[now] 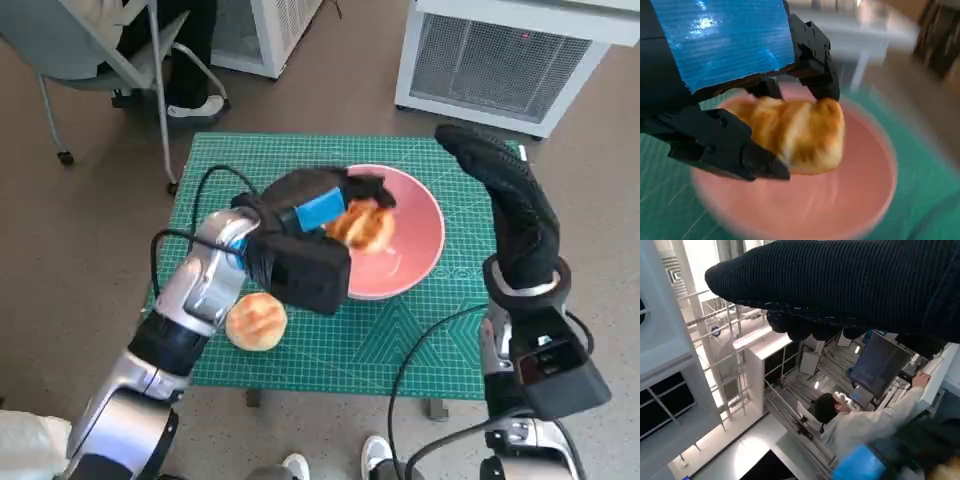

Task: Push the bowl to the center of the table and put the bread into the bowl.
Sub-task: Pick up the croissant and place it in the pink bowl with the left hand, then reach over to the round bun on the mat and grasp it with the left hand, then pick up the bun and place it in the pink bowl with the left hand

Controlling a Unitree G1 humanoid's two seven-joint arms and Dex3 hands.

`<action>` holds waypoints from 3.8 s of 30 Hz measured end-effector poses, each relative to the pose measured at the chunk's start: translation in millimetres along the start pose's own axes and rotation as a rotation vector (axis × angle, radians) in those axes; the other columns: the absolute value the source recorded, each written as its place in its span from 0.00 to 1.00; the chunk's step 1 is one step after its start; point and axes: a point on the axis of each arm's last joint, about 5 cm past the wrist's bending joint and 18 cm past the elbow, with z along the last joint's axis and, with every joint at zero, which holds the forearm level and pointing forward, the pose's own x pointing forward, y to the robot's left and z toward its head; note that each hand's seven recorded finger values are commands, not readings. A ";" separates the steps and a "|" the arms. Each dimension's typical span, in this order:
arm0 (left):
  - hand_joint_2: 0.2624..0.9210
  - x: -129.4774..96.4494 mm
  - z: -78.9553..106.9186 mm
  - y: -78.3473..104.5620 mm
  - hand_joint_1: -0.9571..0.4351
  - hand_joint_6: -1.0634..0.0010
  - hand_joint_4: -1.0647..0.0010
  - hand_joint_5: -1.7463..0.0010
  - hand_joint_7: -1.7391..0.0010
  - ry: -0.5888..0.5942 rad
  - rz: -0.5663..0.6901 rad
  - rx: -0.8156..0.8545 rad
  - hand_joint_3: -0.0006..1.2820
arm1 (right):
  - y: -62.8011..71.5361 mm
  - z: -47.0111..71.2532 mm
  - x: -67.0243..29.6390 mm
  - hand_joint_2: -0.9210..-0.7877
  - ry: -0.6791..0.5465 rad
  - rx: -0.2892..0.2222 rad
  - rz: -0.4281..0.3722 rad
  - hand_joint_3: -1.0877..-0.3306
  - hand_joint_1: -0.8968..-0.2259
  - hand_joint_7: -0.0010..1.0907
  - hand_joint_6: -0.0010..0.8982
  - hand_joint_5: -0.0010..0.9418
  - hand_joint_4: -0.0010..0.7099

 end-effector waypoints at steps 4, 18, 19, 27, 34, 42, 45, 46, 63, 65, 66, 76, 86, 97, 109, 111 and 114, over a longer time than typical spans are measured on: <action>1.00 -4.9 -3.0 1.0 0.43 0.81 0.98 1.00 0.99 -0.040 0.055 0.007 0.06 | -0.4 0.5 -1.0 0.00 0.001 -0.004 -0.008 0.36 0.41 0.57 0.00 0.00 0.38; 1.00 -64.8 -22.5 -1.7 0.44 0.71 0.88 0.99 0.97 -0.270 0.357 0.087 0.06 | 1.2 3.5 -0.8 0.00 -0.011 -0.022 -0.006 0.36 0.41 0.56 0.00 0.00 0.38; 1.00 -73.0 -23.6 -2.0 0.44 0.67 0.85 0.99 0.97 -0.281 0.383 0.092 0.06 | 1.2 3.6 -1.2 0.00 -0.010 -0.022 -0.008 0.36 0.41 0.56 0.00 0.00 0.38; 1.00 -126.6 -32.9 -12.8 0.43 0.52 0.66 0.98 0.95 -0.284 0.471 0.114 0.05 | 2.0 5.0 -1.4 0.00 -0.013 -0.020 -0.007 0.36 0.41 0.56 0.00 0.00 0.38; 1.00 -156.7 -43.5 -29.5 0.44 0.52 0.64 0.99 0.96 -0.208 0.383 0.080 0.03 | 2.3 5.2 -1.6 0.00 -0.012 -0.018 -0.005 0.35 0.41 0.56 0.00 0.00 0.38; 1.00 -170.0 -47.9 -43.6 0.45 0.56 0.68 1.00 0.99 -0.131 0.272 0.026 0.01 | 3.3 3.9 -2.6 0.00 0.000 -0.012 -0.003 0.36 0.42 0.56 0.00 0.00 0.38; 0.99 -170.3 -49.4 -47.4 0.46 0.58 0.70 1.00 0.99 -0.109 0.240 0.004 0.01 | 3.6 2.8 -3.6 0.00 0.009 -0.009 -0.004 0.36 0.42 0.56 0.00 0.00 0.38; 0.99 -169.9 -49.6 -48.3 0.47 0.59 0.71 1.00 1.00 -0.104 0.230 -0.002 0.01 | 3.7 2.5 -3.9 0.00 0.012 -0.008 -0.004 0.36 0.42 0.55 0.00 0.00 0.38; 0.95 -140.9 -56.2 -67.7 0.52 0.61 0.73 1.00 1.00 -0.035 0.050 -0.116 0.00 | 0.9 0.7 -4.2 0.00 0.026 0.007 -0.004 0.35 0.42 0.54 0.00 0.00 0.38; 0.95 -135.5 -57.6 -69.7 0.53 0.61 0.73 1.00 1.00 -0.026 0.028 -0.129 0.00 | 0.5 0.8 -3.9 0.00 0.026 0.006 -0.001 0.36 0.41 0.54 0.00 0.00 0.38; 0.95 -132.7 -58.3 -70.5 0.54 0.61 0.72 1.00 1.00 -0.021 0.020 -0.135 0.00 | 0.3 0.9 -3.9 0.00 0.026 0.005 0.001 0.36 0.41 0.54 0.00 0.00 0.38; 0.96 -105.1 -65.2 -78.9 0.61 0.50 0.61 0.98 0.98 0.056 -0.113 -0.174 0.00 | -1.9 1.7 -3.1 0.00 0.022 -0.001 0.012 0.36 0.40 0.54 0.00 0.00 0.38; 1.00 -98.8 -67.8 -78.9 0.68 0.48 0.41 0.39 0.40 0.135 -0.183 -0.182 0.10 | -3.0 2.3 -2.4 0.00 0.018 -0.001 0.020 0.36 0.40 0.54 0.00 0.00 0.38; 1.00 -111.1 -60.6 -71.3 0.69 0.47 0.37 0.33 0.29 0.136 -0.131 -0.170 0.08 | -3.2 2.2 -2.9 0.00 0.018 -0.002 0.023 0.36 0.40 0.54 0.00 0.00 0.38; 1.00 -140.7 -29.2 -18.6 0.69 0.40 0.46 0.27 0.33 0.026 0.172 -0.058 0.09 | -2.6 0.8 -4.6 0.00 0.026 -0.001 0.024 0.36 0.41 0.54 0.00 0.00 0.37; 1.00 -143.8 -23.2 -10.6 0.69 0.39 0.45 0.28 0.34 -0.002 0.236 -0.024 0.08 | -2.5 0.7 -4.6 0.00 0.026 0.000 0.024 0.36 0.41 0.54 0.00 0.00 0.37; 1.00 -144.4 -15.6 -0.7 0.69 0.37 0.44 0.28 0.35 -0.045 0.329 0.010 0.07 | -2.6 0.7 -4.8 0.00 0.026 -0.001 0.023 0.36 0.41 0.54 0.00 0.00 0.37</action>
